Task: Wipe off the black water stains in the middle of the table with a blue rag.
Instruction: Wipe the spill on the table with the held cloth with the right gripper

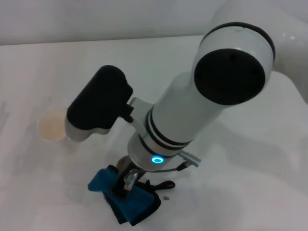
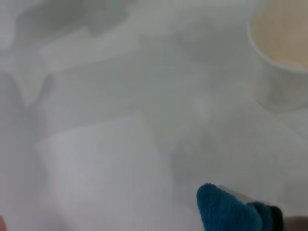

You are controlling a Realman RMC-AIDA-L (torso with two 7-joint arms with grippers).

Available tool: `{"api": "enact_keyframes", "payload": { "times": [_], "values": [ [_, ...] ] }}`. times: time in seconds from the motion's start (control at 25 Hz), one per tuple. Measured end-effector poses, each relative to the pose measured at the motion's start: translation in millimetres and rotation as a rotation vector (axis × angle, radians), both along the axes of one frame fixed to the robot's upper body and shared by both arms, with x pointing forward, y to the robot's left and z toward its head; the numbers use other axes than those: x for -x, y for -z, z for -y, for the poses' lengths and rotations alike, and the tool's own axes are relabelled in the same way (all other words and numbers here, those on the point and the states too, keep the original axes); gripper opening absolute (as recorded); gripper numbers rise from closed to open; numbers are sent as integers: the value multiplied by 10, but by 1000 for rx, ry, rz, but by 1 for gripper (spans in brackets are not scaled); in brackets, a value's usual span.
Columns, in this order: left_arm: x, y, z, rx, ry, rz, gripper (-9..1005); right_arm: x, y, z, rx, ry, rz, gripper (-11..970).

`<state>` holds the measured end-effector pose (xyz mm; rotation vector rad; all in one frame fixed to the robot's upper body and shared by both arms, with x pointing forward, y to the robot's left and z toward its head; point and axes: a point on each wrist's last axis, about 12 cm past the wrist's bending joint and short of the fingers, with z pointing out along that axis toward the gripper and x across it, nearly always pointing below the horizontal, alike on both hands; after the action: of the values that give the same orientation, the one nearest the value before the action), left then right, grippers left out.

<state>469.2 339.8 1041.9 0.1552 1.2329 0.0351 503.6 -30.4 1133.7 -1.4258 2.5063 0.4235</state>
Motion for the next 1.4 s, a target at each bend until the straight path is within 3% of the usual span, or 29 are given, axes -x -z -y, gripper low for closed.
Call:
{"api": "enact_keyframes", "payload": {
  "times": [0.24,0.56,0.88,1.08,1.4],
  "values": [
    [-1,3,15,5,2,0,891,-111,66,-14,12,17,27,55],
    [36,21,-6,13,-14,-6,891,-472,232,135,84,107,75,56],
    [79,35,-48,7,-29,-12,891,-762,169,333,148,198,143,53],
    [74,32,-49,7,-30,-11,891,-708,165,307,158,175,137,52],
    [69,33,-33,13,-27,-10,890,-301,227,39,103,39,66,52]
  ]
}}
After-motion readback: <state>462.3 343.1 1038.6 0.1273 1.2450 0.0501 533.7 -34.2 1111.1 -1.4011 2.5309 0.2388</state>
